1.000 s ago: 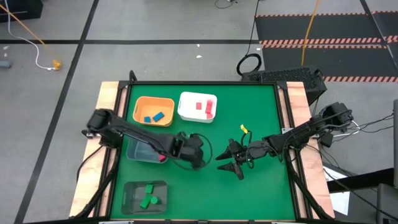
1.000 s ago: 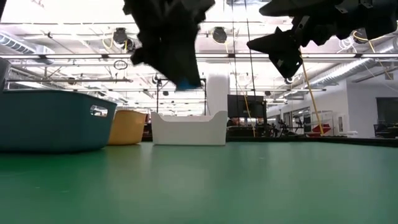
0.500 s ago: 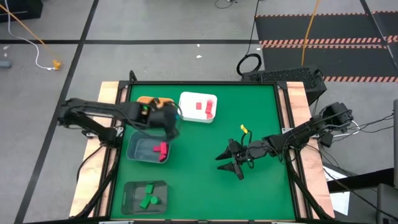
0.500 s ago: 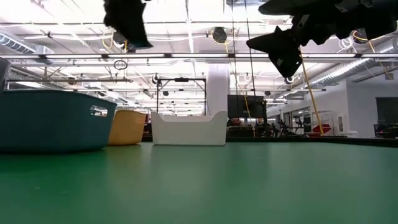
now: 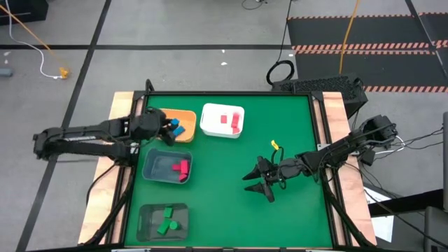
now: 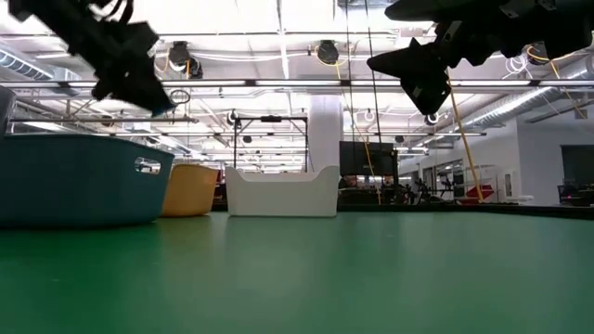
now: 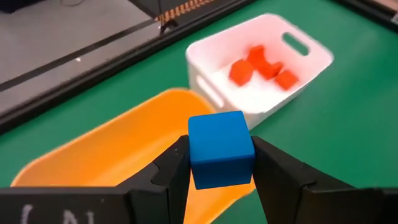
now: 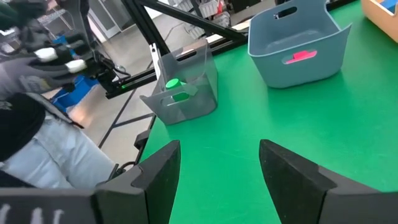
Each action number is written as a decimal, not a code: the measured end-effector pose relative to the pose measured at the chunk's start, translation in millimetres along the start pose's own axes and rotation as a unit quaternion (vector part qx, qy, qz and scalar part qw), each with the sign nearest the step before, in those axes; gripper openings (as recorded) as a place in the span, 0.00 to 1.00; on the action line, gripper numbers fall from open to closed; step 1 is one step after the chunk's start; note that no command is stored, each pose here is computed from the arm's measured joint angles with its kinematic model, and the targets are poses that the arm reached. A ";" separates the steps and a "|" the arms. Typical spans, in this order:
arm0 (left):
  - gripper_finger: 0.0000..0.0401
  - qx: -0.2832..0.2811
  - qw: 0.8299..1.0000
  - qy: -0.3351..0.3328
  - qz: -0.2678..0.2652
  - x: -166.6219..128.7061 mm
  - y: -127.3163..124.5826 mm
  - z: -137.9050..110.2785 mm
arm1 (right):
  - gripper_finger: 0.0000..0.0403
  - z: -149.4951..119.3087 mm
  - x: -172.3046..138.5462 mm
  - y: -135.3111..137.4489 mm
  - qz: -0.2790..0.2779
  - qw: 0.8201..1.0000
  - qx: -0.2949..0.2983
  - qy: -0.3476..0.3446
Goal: Sort & place blocks by color
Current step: Put the blue block into the yellow bin, then return to Home Position
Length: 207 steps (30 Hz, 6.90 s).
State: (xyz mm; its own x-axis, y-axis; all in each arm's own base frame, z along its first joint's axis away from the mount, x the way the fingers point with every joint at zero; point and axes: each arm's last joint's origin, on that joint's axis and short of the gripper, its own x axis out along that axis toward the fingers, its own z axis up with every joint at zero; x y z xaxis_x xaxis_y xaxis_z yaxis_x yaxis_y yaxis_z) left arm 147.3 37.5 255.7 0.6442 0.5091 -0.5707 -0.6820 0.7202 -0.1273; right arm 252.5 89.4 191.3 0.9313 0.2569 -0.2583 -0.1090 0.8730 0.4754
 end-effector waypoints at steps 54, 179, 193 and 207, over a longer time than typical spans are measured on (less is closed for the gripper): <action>0.60 -0.042 0.982 -0.185 0.015 13.8 49.0 -61.9 | 0.52 0.0 0.0 0.1 0.000 1.000 0.000 0.000; 0.60 0.066 0.967 -0.178 -0.170 32.9 44.8 -100.1 | 0.52 20.0 -122.9 -45.5 -0.042 0.934 -0.187 -0.301; 0.60 0.066 0.967 -0.178 -0.170 32.8 44.8 -100.1 | 0.52 5.8 -146.5 -60.6 -0.051 0.925 -0.133 -0.351; 0.60 0.066 0.967 -0.178 -0.170 32.8 44.8 -100.1 | 0.52 3.8 -154.9 -68.3 -0.098 0.924 -0.147 -0.340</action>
State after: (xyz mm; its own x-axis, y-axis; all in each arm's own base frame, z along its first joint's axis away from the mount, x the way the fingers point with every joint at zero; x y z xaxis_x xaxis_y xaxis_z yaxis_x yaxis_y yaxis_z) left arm 103.2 39.3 150.0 0.9179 0.3455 -0.1950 -0.3747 0.9165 -0.1398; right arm 117.0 -11.6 202.0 0.9353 -0.1501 0.3205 0.0881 0.9758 0.2000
